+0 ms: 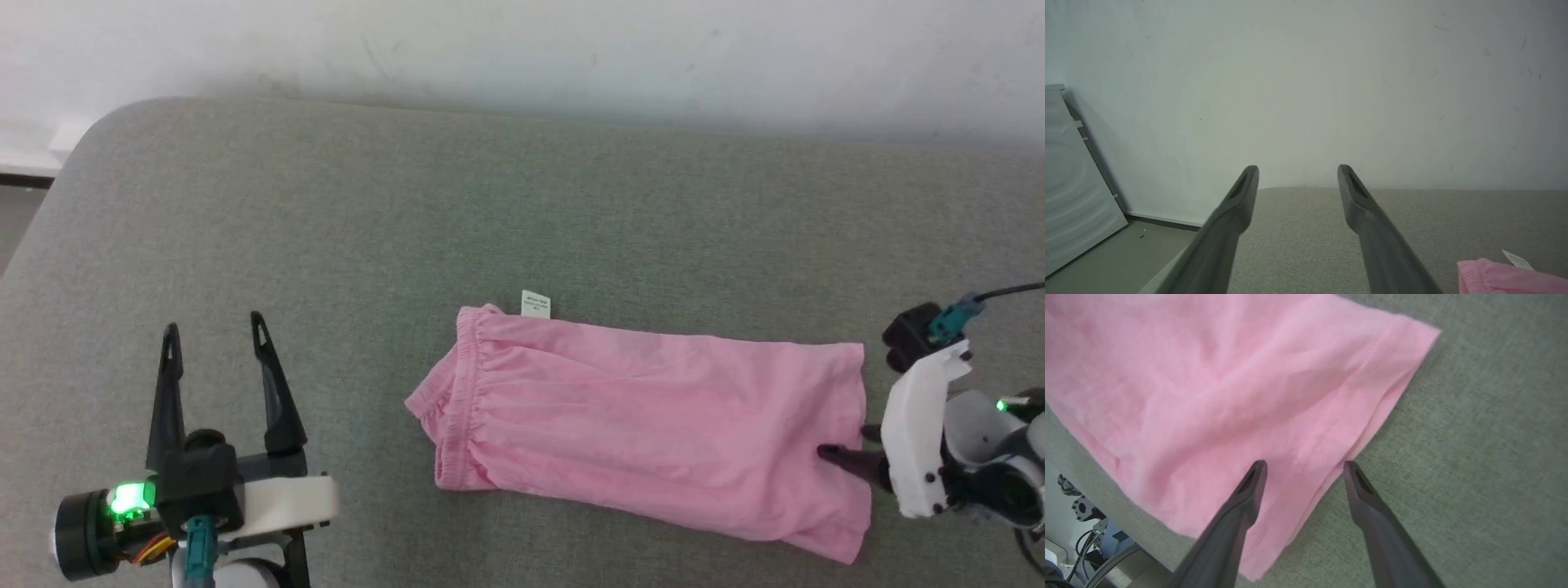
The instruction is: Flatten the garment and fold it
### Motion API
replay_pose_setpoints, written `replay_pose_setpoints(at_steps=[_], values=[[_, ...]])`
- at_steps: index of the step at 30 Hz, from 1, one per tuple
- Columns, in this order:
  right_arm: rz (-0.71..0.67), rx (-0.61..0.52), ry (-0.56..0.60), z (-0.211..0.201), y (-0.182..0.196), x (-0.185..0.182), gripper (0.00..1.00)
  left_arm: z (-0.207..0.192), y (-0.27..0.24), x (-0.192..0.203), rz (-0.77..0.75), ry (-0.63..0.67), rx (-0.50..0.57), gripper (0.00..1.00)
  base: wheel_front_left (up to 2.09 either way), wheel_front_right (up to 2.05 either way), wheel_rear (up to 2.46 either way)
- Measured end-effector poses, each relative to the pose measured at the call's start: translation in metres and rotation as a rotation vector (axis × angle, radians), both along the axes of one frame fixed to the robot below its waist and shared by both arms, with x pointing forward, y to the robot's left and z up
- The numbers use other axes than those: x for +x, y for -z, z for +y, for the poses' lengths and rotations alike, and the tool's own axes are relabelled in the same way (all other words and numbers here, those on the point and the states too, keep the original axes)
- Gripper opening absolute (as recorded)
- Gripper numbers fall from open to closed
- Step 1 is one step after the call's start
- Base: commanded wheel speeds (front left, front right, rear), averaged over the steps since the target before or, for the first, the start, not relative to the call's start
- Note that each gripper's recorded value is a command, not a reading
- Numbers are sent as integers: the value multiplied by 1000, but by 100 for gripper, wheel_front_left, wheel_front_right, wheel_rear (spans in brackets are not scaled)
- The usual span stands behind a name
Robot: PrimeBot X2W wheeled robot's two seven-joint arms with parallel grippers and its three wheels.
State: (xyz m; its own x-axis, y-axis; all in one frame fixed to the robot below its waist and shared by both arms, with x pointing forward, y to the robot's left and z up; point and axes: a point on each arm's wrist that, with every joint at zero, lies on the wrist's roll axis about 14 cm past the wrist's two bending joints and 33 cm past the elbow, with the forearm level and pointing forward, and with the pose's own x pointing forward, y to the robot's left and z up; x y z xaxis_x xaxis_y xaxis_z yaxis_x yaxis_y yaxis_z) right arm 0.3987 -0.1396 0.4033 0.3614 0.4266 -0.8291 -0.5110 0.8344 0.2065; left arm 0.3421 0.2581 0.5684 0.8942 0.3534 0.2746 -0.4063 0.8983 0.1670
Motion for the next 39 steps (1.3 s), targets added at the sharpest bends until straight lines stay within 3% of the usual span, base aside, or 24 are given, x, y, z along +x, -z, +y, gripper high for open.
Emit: replay_pose_setpoints(at_steps=[11,12,13,25,32,39], values=[[69,8,37,8,32,-8,100,-10,17,4,50,53,12,100,0,0,0],[66,13,38,9,32,-9,42,-11,16,6,48,59,17,100,0,0,0],[56,16,35,10,31,-9,1,-11,16,6,48,60,19,100,0,0,0],[-104,62,-20,17,-11,-2,0,-15,16,8,48,85,37,100,0,0,0],[-207,-10,27,-31,-44,9,0,-23,13,6,37,110,44,100,0,0,0],[-200,-121,112,-92,-50,-5,0,-29,11,4,31,135,53,100,0,0,0]])
